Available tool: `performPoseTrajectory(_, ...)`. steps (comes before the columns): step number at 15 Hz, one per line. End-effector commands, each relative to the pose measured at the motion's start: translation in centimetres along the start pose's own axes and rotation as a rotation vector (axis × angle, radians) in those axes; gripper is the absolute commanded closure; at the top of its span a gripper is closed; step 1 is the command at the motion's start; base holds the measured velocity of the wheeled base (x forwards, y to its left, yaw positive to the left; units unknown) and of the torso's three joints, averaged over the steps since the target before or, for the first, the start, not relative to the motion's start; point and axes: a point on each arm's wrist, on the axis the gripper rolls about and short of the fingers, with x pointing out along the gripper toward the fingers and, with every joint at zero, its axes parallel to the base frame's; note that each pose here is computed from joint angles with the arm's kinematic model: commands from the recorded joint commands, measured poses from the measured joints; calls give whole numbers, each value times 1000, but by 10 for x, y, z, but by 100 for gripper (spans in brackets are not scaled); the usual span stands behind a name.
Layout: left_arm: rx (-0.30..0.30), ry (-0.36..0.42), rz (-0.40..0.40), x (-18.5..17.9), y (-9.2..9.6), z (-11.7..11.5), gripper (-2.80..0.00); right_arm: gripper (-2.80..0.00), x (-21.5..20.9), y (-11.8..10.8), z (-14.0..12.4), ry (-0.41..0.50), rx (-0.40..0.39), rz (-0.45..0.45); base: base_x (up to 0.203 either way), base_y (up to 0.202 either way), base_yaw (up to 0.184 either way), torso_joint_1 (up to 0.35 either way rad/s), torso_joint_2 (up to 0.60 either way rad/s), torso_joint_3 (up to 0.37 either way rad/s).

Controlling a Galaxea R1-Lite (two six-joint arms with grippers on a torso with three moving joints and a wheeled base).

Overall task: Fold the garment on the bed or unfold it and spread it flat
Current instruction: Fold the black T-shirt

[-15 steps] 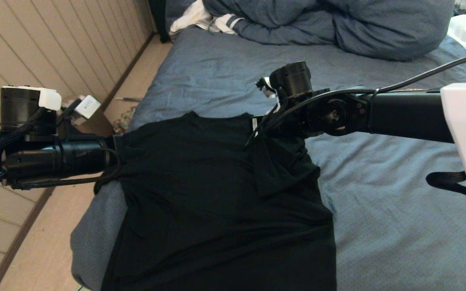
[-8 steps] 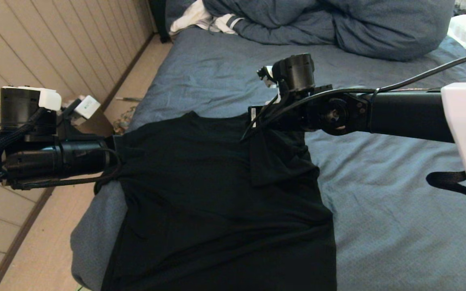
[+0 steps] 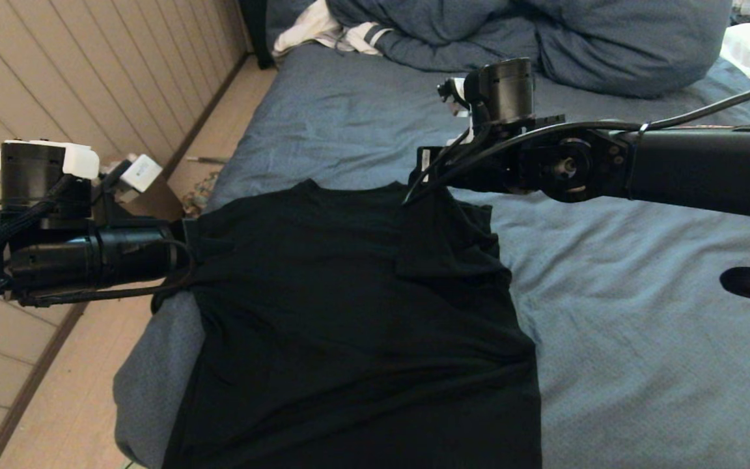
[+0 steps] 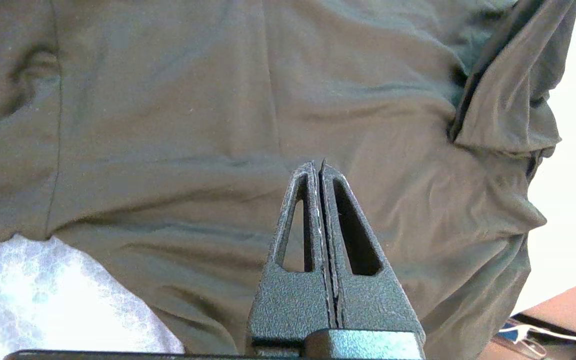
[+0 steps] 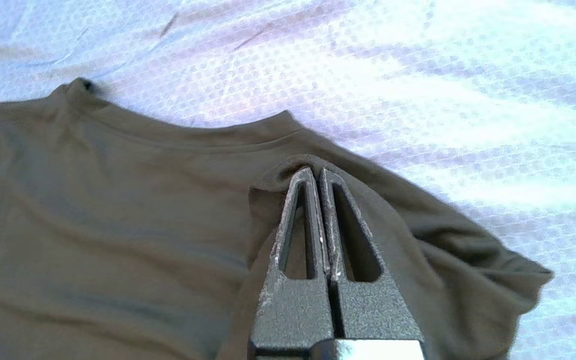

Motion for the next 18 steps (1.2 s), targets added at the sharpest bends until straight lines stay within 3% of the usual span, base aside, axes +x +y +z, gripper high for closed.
performPoseTrajectory(1, -2, -1, -1, 0, 0, 0, 0, 0, 4, -5, -2, 7, 2, -15, 0, 0, 0, 0, 0, 0)
performPoseTrajectory(5, -3, 2, -1, 1, 0, -1, 0, 0, 22, -3, -22, 59, -11, -22, 0, 0, 0, 0, 0, 0)
performPoseTrajectory(6, -3, 2, -1, 1, 0, -1, 0, -280, 22, -3, -22, 60, -14, -21, 0, 0, 0, 0, 0, 0)
performPoseTrajectory(12, -1, -6, -3, -1, -1, 1, 0, -280, 13, -5, -12, 38, -8, -19, 0, 0, 0, 0, 0, 0)
performPoseTrajectory(14, 13, -8, -26, 0, -9, 3, 0, -280, -10, -9, 7, 6, 6, -19, 0, 0, 0, 0, 0, 0)
performPoseTrajectory(15, 22, -3, -48, 3, -18, 2, 0, -280, -20, -16, 11, 45, 22, -41, 0, 0, 0, 0, 0, 0)
performPoseTrajectory(16, 34, 5, -76, 6, -29, 2, 0, 0, -32, -24, 12, 108, 52, -69, 0, 0, 0, 0, 0, 0)
performPoseTrajectory(18, 64, 30, -147, 11, -56, 5, 0, 0, -59, -40, 12, 249, 92, -126, 0, 0, 0, 0, 0, 0)
